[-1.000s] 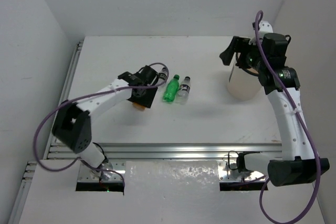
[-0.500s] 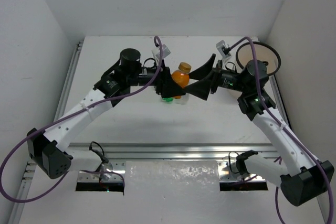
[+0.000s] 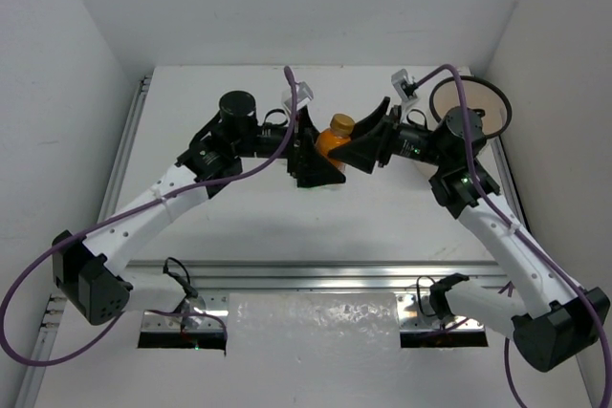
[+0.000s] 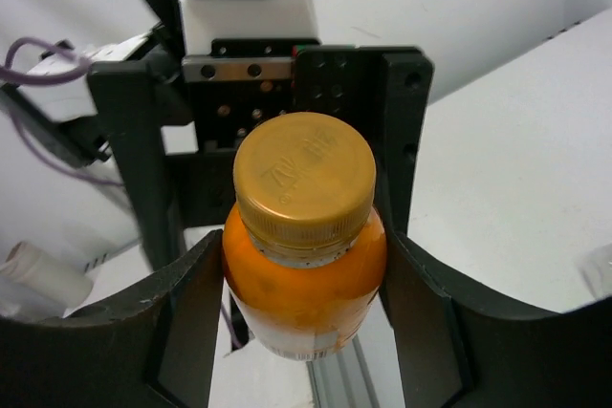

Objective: Put the plastic bottles in the bin

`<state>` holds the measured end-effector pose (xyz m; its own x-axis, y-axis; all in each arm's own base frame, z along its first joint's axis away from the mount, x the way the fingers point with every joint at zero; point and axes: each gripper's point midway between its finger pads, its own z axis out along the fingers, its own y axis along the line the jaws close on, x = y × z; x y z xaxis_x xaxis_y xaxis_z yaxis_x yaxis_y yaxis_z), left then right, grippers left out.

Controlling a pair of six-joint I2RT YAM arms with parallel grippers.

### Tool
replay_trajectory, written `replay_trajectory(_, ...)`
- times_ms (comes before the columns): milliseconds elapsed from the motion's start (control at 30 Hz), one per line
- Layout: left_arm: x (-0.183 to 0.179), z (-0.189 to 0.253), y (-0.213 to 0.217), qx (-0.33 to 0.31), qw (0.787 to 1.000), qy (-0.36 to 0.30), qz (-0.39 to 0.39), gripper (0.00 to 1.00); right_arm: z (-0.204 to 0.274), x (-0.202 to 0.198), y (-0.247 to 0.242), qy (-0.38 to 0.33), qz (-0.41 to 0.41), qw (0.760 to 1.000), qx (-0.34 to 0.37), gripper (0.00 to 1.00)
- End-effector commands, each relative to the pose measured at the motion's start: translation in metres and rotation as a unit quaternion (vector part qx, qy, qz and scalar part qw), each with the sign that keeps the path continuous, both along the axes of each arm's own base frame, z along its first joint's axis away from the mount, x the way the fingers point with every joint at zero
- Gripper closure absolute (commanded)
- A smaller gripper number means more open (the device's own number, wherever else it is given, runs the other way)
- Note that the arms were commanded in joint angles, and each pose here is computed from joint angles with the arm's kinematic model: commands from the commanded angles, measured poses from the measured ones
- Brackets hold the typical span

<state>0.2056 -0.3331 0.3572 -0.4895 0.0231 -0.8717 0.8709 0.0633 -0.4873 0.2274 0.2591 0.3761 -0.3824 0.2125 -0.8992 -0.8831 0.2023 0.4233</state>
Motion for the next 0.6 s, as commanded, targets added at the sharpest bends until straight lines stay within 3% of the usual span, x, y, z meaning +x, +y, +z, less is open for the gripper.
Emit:
replay_trajectory(0,0.026,0.003,0.004,0.024,0.996,-0.014,0.09,0.0,0.015,0.018,-0.011,-0.033,-0.077,0.996,-0.013,1.0)
replay_trajectory(33,0.037,0.005,0.009,0.035,0.991,-0.012,0.13,0.0,0.027,0.037,-0.023,-0.039,-0.149,0.988,-0.016,1.0)
replay_trajectory(67,0.072,-0.001,0.025,0.058,0.968,0.0,0.244,0.0,0.028,0.048,-0.034,-0.05,-0.195,0.979,-0.034,1.0)
replay_trajectory(100,0.085,-0.011,0.043,0.091,0.948,0.024,0.305,0.0,0.026,0.072,-0.067,-0.021,-0.309,0.949,-0.063,1.0)
replay_trajectory(133,0.097,-0.024,0.059,0.115,0.925,0.042,0.359,0.0,0.026,0.069,-0.07,-0.016,-0.311,0.947,-0.078,1.0)
replay_trajectory(167,0.115,-0.037,0.092,0.145,0.874,0.064,0.459,0.0,0.013,0.091,-0.114,0.008,-0.429,0.895,-0.121,1.0)
replay_trajectory(233,0.127,-0.048,0.131,0.157,0.824,0.081,0.539,0.0,0.025,0.107,-0.166,0.014,-0.547,0.824,-0.148,1.0)
replay_trajectory(267,0.131,-0.053,0.148,0.161,0.8,0.089,0.572,0.0,0.025,0.114,-0.202,0.022,-0.616,0.769,-0.171,1.0)
replay_trajectory(300,0.136,-0.057,0.162,0.162,0.786,0.095,0.588,0.0,0.009,0.125,-0.235,0.053,-0.651,0.729,-0.205,1.0)
replay_trajectory(333,0.137,-0.063,0.166,0.166,0.782,0.099,0.593,0.0,0.019,0.13,-0.254,0.059,-0.672,0.711,-0.199,1.0)
replay_trajectory(367,0.139,-0.065,0.167,0.166,0.781,0.1,0.594,0.0,0.012,0.132,-0.291,0.083,-0.711,0.666,-0.209,1.0)
replay_trajectory(433,0.144,-0.074,0.163,0.175,0.781,0.102,0.591,0.0,-0.001,0.152,-0.322,0.11,-0.745,0.614,-0.236,1.0)
replay_trajectory(533,0.156,-0.085,0.161,0.195,0.773,0.102,0.596,0.0,-0.031,0.166,-0.364,0.16,-0.77,0.557,-0.267,0.97)
replay_trajectory(567,0.164,-0.097,0.159,0.213,0.768,0.105,0.595,0.0,-0.04,0.172,-0.366,0.169,-0.766,0.557,-0.273,0.94)
